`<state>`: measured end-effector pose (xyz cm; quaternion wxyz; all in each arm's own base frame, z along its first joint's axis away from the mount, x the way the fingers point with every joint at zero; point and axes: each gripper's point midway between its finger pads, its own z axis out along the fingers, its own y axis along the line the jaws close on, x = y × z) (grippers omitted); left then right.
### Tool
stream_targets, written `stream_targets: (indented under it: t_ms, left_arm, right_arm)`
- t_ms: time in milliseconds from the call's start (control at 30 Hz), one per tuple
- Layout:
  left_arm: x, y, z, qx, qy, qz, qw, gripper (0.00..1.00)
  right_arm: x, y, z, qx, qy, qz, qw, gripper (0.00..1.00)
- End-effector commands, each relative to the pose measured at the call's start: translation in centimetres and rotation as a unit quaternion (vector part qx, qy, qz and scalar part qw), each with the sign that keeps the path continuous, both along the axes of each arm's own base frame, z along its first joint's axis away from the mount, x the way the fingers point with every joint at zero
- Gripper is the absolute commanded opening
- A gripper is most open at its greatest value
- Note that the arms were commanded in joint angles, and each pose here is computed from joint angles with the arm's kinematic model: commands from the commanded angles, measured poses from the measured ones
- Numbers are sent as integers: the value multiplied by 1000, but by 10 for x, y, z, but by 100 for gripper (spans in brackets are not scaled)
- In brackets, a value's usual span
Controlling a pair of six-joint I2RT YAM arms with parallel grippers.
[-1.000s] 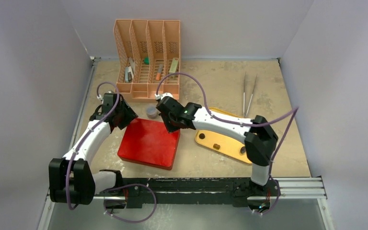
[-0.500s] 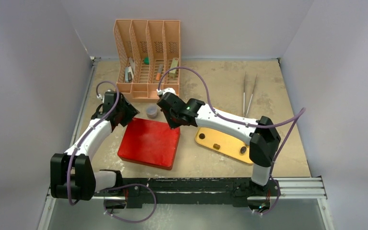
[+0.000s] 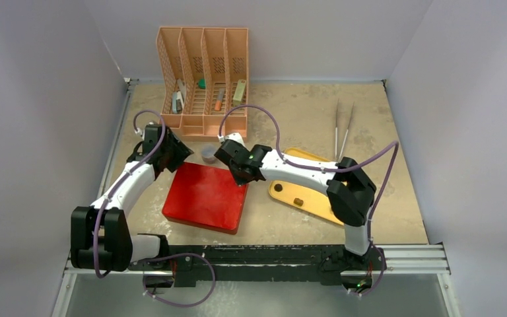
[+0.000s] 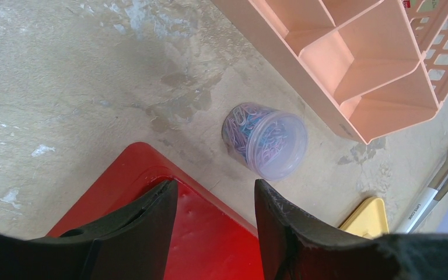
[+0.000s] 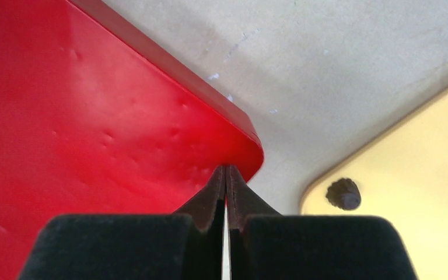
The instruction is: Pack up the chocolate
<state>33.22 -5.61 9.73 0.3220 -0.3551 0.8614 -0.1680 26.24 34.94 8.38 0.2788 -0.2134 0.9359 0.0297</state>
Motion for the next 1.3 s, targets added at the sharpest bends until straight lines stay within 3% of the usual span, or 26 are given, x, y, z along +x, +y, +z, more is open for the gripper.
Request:
stream_targets:
  t_ms: [0, 233, 500, 567, 633, 733, 800, 933, 1067, 1267]
  left_arm:
    - [2, 11, 5, 18, 1, 23, 1000, 51]
    - [9, 17, 31, 35, -33, 25, 999, 52]
    - [-4, 39, 69, 143, -49, -24, 988, 60]
    - [-7, 31, 84, 143, -70, -57, 986, 60]
    - [-7, 17, 105, 135, -111, -96, 980, 66]
    - [-9, -16, 138, 120, -177, -164, 963, 77]
    - [-15, -45, 156, 121, -206, -213, 947, 81]
    - [-30, -91, 190, 103, -260, -267, 922, 84]
    - [-42, -103, 219, 81, -327, -278, 900, 86]
    - [-45, -96, 248, 67, -369, -245, 894, 88]
  right_arm:
    - [-8, -23, 15, -21, 1, -12, 1000, 0]
    - [-3, 0, 70, 68, -35, 17, 997, 1]
    - [-12, -13, 114, 199, -95, -17, 975, 27]
    - [-11, -16, 123, 222, -114, -27, 968, 39]
    - [-14, -21, 129, 235, -116, -32, 964, 66]
    - [-19, -36, 140, 243, -121, -53, 961, 80]
    - [-23, -50, 149, 254, -127, -75, 956, 97]
    - [-31, -74, 187, 281, -153, -89, 943, 99]
    - [-41, -97, 211, 300, -168, -98, 934, 99]
    - [-48, -125, 239, 311, -199, -112, 923, 99]
